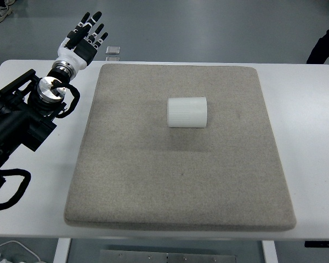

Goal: Flip white cup upright
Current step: 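Swing the left hand out over the pad toward the white cup, then lower the left hand onto the lying cup and close fingers around it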

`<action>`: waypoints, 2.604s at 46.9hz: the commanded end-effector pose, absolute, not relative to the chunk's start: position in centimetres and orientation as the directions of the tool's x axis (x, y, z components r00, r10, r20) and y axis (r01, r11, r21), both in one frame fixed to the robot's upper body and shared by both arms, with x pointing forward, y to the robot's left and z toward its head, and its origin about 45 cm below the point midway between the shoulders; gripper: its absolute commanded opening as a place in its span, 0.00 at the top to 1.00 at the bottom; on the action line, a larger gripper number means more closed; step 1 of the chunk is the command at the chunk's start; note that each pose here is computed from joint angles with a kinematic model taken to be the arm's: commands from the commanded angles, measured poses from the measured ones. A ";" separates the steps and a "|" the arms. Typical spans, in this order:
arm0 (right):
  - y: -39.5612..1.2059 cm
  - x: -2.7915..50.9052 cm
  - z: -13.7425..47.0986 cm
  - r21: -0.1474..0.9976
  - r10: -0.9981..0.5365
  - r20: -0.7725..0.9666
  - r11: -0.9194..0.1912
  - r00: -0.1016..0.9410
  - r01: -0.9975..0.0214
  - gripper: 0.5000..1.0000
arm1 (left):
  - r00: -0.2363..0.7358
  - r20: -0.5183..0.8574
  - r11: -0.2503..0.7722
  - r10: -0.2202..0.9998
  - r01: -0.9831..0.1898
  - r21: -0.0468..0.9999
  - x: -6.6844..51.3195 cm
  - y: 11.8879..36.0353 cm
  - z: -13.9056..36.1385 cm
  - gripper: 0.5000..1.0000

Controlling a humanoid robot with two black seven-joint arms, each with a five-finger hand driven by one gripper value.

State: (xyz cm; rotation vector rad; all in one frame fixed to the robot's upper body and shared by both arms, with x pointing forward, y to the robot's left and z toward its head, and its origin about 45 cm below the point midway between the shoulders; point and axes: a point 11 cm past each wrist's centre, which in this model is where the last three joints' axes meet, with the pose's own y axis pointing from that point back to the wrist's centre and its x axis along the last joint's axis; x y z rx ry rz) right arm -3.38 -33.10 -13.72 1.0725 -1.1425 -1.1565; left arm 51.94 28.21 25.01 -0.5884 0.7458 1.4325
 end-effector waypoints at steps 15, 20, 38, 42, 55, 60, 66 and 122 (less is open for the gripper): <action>-33.1 -3.4 -13.7 0.989 -0.994 0.098 0.103 0.045 0.110 0.14 | -0.012 -0.755 0.063 0.656 -0.995 0.071 52.0 28.5 25.3 0.01; -33.1 -3.4 -13.7 0.989 -0.994 0.098 0.103 0.048 0.110 0.14 | -0.008 -0.757 0.061 0.654 -0.996 0.063 52.2 28.6 25.8 0.01; -33.1 -3.4 -13.7 0.989 -0.994 0.097 0.101 0.045 0.110 0.14 | 0.029 -0.732 0.089 0.680 -0.995 0.043 52.3 28.3 26.2 0.01; -33.1 -3.4 -13.7 0.989 -0.994 0.098 0.103 0.048 0.110 0.14 | 0.066 -0.676 0.118 0.734 -0.992 0.031 52.5 27.6 26.8 0.01; -33.1 -3.4 -13.7 0.989 -0.994 0.097 0.101 0.047 0.110 0.14 | 0.228 -0.468 0.254 0.854 -0.967 -0.008 52.6 24.4 29.0 0.01; -33.1 -3.4 -13.7 0.989 -0.994 0.098 0.103 0.047 0.110 0.14 | 0.320 -0.366 0.342 0.874 -0.940 -0.005 52.1 21.9 29.1 0.01; -33.1 -3.4 -13.7 0.989 -0.994 0.098 0.103 0.048 0.110 0.14 | 0.382 -0.252 0.398 0.889 -0.917 0.011 51.6 20.6 29.0 0.02; -33.1 -3.4 -13.7 0.989 -0.994 0.098 0.103 0.048 0.110 0.14 | 0.767 0.530 0.612 0.362 -0.624 0.486 46.7 12.2 30.9 0.02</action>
